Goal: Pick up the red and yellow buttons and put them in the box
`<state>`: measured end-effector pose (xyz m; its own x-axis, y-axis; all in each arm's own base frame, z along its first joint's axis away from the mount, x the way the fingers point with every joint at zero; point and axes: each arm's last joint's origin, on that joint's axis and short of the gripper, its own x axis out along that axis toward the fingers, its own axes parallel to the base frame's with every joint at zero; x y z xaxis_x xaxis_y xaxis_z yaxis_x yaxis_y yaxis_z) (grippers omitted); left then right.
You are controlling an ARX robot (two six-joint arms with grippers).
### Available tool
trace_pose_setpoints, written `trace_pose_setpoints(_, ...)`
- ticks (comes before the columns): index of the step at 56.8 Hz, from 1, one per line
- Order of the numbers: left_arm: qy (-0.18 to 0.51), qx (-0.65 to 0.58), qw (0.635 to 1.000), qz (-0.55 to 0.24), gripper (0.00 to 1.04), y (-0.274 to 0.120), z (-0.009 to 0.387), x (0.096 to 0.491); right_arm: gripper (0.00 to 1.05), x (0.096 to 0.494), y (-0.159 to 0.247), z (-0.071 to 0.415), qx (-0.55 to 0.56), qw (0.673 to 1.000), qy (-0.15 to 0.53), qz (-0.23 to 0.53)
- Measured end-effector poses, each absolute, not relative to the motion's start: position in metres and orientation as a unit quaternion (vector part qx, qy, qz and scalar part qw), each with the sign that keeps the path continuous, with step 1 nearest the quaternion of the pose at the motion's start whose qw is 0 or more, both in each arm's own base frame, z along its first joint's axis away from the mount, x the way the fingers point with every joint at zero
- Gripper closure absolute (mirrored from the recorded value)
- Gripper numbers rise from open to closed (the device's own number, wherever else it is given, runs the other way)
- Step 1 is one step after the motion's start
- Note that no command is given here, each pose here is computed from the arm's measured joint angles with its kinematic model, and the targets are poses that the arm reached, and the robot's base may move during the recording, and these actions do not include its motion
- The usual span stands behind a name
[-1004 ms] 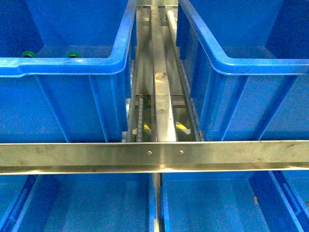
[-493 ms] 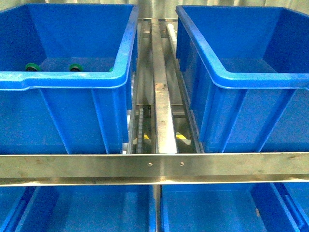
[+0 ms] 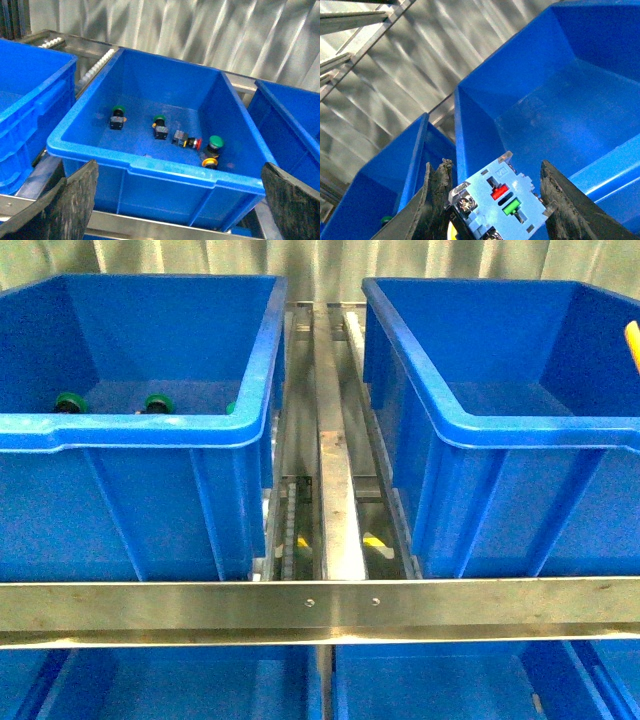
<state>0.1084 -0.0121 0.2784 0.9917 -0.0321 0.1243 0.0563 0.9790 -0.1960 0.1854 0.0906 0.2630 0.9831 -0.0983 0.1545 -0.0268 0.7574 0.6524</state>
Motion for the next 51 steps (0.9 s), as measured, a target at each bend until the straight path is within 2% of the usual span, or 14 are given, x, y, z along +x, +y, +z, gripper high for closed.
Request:
trace_pose_setpoints(14, -0.03, -0.069, 0.997, 0.016, 0.08, 0.002, 0.238, 0.098, 0.63, 0.177, 0.104, 0.261, 0.319, 0.943, -0.092, -0.024)
trace_pose_setpoints(24, 0.001, -0.02, 1.0, 0.001, 0.37, 0.0, 0.213, 0.098, 0.63, 0.173, 0.107, 0.257, 0.307, 0.947, -0.089, -0.027)
trace_pose_setpoints(45, 0.001, -0.007, 1.0, 0.001, 0.99, 0.0, 0.19, 0.098, 0.63, 0.167, 0.103, 0.257, 0.283, 0.953, -0.102, -0.037)
trace_pose_setpoints(47, 0.002, -0.008, 1.0, 0.001, 1.03, 0.0, 0.189, 0.098, 0.63, 0.167, 0.103, 0.257, 0.28, 0.954, -0.102, -0.037)
trace_pose_setpoints(51, 0.003, -0.006, 1.0, 0.001, 1.02, 0.0, 0.186, 0.098, 0.63, 0.166, 0.102, 0.257, 0.276, 0.955, -0.103, -0.038)
